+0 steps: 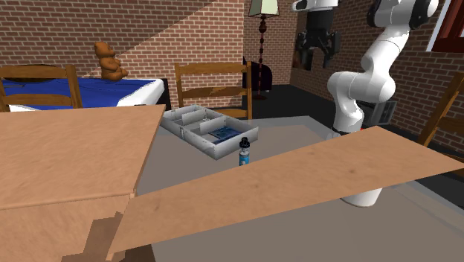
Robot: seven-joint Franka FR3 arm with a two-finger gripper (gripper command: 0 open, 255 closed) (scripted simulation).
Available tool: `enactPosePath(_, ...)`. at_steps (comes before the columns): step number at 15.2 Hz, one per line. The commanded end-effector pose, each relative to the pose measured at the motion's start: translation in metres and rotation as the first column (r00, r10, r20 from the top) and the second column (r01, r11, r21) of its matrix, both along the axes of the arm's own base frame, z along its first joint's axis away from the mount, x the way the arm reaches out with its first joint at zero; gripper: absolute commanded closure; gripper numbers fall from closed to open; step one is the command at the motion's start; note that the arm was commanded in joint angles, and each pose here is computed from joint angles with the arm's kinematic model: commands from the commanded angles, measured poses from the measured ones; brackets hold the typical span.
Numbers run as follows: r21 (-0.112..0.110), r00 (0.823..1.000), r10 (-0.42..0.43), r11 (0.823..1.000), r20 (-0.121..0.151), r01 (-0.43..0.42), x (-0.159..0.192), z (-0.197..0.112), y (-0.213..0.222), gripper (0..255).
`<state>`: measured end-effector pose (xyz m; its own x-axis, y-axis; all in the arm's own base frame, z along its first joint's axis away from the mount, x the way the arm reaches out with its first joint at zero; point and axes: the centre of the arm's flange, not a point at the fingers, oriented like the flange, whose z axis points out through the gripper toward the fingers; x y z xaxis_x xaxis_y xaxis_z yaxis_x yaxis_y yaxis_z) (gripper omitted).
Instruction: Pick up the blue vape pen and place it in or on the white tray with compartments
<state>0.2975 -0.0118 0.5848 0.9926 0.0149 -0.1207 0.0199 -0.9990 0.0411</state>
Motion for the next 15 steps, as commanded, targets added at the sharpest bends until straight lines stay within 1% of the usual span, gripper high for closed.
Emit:
enactPosePath(1,0.000,1.000,0.000,1.000,0.000,0.000,0.000,0.000,0.000,0)
enactPosePath(15,0.017,0.999,0.006,1.000,0.047,-0.007,0.158,-0.047,0.066,0)
